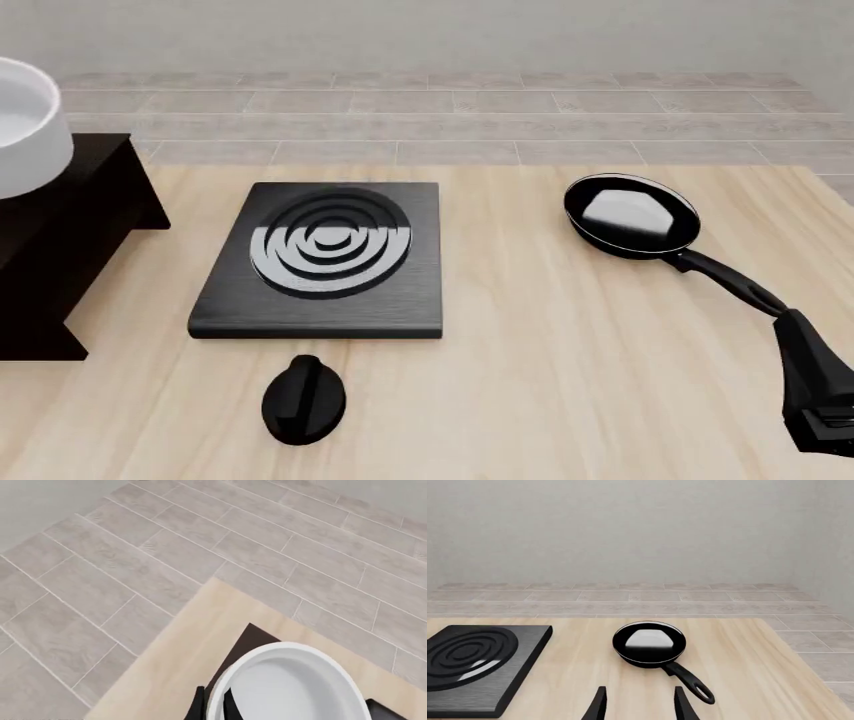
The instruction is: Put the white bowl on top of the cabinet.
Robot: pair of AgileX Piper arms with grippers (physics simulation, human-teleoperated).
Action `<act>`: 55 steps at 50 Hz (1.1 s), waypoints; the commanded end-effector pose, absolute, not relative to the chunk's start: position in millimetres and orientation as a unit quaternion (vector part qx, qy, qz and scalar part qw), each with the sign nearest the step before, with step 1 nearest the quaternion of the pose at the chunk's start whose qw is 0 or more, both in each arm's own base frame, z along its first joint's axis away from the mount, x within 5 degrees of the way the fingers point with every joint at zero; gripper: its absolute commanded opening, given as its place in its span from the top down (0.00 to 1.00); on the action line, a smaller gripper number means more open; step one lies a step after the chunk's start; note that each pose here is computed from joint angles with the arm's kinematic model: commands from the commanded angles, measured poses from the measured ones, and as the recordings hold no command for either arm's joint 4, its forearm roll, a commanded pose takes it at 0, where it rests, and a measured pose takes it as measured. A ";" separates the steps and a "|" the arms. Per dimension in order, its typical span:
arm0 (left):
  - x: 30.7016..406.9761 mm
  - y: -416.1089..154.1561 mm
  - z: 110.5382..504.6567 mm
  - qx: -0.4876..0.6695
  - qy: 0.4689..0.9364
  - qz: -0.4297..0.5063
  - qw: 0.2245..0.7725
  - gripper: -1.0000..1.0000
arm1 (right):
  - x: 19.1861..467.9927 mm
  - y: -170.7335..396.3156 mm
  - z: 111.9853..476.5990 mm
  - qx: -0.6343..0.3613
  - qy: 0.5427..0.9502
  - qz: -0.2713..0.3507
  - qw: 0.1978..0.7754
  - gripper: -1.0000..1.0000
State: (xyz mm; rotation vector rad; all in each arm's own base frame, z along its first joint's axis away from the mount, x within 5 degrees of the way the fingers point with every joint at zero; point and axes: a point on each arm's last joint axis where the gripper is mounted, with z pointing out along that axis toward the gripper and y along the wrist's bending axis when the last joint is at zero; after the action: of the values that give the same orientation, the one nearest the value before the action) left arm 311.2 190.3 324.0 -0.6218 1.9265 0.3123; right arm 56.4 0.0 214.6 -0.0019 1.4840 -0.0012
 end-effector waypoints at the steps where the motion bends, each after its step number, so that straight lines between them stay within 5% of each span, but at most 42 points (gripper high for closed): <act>1: 307.6 199.3 327.6 -0.284 0.787 0.124 0.534 1.00 | 56.4 0.0 214.6 -0.001 0.676 0.000 0.737 0.00; 50: 313.5 192.0 265.1 -0.300 0.800 0.098 0.510 1.00 | 56.4 0.0 214.6 -0.001 0.676 -0.001 0.737 0.00; 51: 313.2 192.1 265.1 -0.300 0.801 0.099 0.509 0.00 | 56.4 0.0 214.6 -0.001 0.676 0.000 0.737 0.00; 55: 313.4 190.0 268.2 -0.298 0.800 0.097 0.511 0.00 | 56.4 0.0 214.6 -0.001 0.676 -0.001 0.737 0.00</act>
State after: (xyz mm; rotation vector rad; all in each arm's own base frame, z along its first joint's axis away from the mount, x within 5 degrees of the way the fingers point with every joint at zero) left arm 305.5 199.5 296.1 -0.6437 1.8771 0.3246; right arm 56.4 0.0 214.6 -0.0019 1.4839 -0.0012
